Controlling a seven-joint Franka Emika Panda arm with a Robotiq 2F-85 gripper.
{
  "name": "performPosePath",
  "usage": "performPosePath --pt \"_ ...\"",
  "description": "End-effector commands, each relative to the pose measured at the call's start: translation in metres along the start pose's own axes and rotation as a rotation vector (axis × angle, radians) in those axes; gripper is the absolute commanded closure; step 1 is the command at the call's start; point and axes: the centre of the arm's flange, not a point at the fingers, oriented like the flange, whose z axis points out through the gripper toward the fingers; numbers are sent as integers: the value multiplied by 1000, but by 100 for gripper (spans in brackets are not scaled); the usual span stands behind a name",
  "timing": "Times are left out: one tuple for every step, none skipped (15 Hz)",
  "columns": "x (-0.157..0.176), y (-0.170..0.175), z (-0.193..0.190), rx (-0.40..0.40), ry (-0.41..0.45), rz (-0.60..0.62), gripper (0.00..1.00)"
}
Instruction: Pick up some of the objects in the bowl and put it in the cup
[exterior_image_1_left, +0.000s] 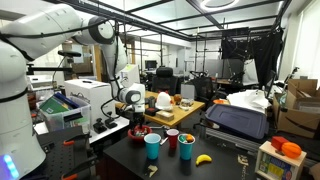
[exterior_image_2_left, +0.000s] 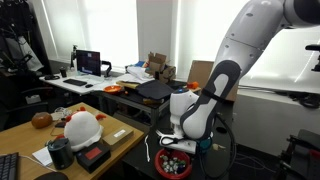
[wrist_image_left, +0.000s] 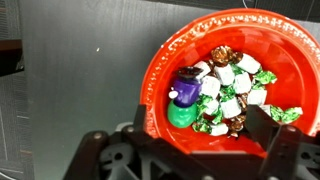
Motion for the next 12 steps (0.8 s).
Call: performPosePath --pt "3 -6 -2 55 -7 1 0" --pt "4 -7 -1 64 -6 -1 0" --pt "5 -7 0 69 -4 -3 0" --pt "6 -7 1 75 -2 -5 0" --pt "8 -7 3 79 -1 -6 0" --pt "9 -7 4 81 -1 -6 0" --pt "12 -6 5 84 0 -5 0" --pt "15 -6 4 89 0 -1 0" --pt "17 -6 5 95 1 2 0" --pt "19 -6 5 101 1 1 0" --pt "20 -6 5 106 1 -1 0" --pt "21 -6 5 111 -1 -8 0"
